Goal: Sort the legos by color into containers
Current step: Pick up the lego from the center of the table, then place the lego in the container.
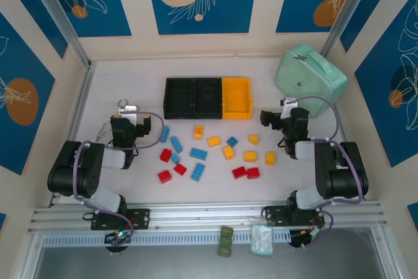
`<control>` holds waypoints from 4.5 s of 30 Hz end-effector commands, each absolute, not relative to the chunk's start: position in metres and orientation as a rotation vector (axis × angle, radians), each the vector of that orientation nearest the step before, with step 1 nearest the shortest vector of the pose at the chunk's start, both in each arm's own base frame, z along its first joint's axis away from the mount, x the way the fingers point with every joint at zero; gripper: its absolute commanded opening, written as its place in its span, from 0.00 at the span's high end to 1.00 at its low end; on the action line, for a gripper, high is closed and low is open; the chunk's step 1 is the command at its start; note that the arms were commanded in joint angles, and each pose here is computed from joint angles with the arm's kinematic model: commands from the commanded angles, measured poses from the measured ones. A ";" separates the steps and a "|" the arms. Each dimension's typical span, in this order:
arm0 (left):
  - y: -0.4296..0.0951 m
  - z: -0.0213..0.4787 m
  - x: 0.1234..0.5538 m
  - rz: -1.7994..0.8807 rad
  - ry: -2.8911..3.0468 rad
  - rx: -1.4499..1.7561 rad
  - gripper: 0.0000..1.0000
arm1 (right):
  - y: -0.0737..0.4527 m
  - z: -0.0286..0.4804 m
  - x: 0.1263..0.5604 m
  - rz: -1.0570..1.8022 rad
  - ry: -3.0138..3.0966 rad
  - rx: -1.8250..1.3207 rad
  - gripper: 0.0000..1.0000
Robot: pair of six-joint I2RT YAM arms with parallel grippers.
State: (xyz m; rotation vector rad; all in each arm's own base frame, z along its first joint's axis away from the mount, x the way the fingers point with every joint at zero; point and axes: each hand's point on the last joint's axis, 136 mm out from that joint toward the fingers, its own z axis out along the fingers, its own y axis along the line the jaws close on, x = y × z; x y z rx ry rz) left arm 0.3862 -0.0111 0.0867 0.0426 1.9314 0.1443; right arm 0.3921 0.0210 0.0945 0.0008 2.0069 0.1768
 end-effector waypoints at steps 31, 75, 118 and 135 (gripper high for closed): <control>-0.154 0.145 0.244 -0.882 2.440 -0.109 0.30 | 0.080 0.107 0.287 0.334 2.826 0.446 0.39; -0.207 0.107 0.222 -0.872 2.528 0.019 0.27 | 0.133 0.090 0.318 0.188 2.960 0.233 0.68; -0.213 0.121 0.217 -0.867 2.503 0.030 0.27 | 0.183 0.143 0.440 0.200 2.801 0.161 0.48; -0.231 0.127 0.221 -0.875 2.492 0.146 0.27 | 0.140 0.164 0.309 0.276 2.707 0.191 0.30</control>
